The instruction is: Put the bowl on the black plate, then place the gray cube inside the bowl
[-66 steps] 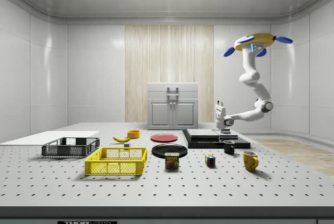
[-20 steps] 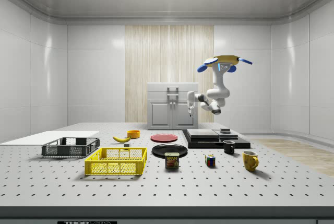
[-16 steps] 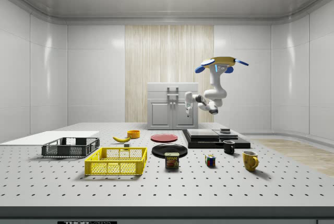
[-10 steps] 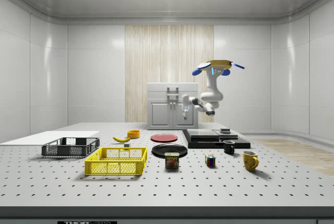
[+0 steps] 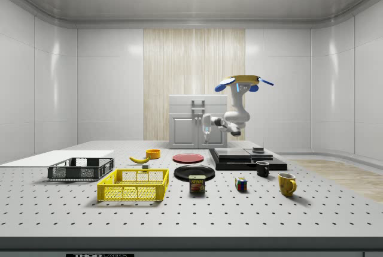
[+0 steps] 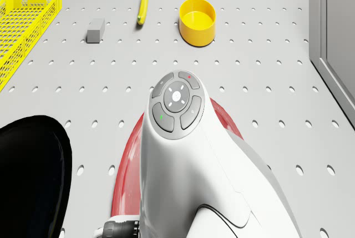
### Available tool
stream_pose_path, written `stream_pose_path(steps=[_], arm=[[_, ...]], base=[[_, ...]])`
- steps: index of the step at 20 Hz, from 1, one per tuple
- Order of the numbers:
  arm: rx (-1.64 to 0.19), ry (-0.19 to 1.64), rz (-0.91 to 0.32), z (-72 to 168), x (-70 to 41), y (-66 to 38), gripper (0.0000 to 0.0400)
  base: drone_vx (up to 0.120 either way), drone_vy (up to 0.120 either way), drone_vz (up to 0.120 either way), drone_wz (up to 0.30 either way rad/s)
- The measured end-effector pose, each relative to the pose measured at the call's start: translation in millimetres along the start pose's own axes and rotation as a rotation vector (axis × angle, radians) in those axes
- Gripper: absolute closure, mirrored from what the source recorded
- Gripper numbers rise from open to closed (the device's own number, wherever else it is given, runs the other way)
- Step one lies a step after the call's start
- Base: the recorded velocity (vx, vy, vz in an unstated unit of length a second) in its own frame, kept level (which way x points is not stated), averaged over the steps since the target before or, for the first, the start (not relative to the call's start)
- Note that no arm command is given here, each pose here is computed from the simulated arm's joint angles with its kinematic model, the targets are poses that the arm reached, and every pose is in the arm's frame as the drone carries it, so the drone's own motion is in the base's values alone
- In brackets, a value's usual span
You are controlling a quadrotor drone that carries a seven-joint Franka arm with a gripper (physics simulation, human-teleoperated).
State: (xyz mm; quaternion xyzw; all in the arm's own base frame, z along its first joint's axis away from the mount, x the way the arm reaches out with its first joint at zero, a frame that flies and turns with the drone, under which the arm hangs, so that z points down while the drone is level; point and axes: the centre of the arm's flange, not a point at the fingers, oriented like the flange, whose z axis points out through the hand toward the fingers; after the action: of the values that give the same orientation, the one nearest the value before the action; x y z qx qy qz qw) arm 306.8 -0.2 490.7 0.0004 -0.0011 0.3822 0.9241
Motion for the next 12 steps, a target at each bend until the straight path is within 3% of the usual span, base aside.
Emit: stream_pose_path(steps=[2,12], arm=[[0.000,0.000,0.000,0.0,0.0,0.0,0.0000],[0.000,0.000,0.000,0.0,0.0,0.0,0.0000]], base=[[0.120,0.000,0.000,0.000],[0.120,0.000,-0.112,0.000]])
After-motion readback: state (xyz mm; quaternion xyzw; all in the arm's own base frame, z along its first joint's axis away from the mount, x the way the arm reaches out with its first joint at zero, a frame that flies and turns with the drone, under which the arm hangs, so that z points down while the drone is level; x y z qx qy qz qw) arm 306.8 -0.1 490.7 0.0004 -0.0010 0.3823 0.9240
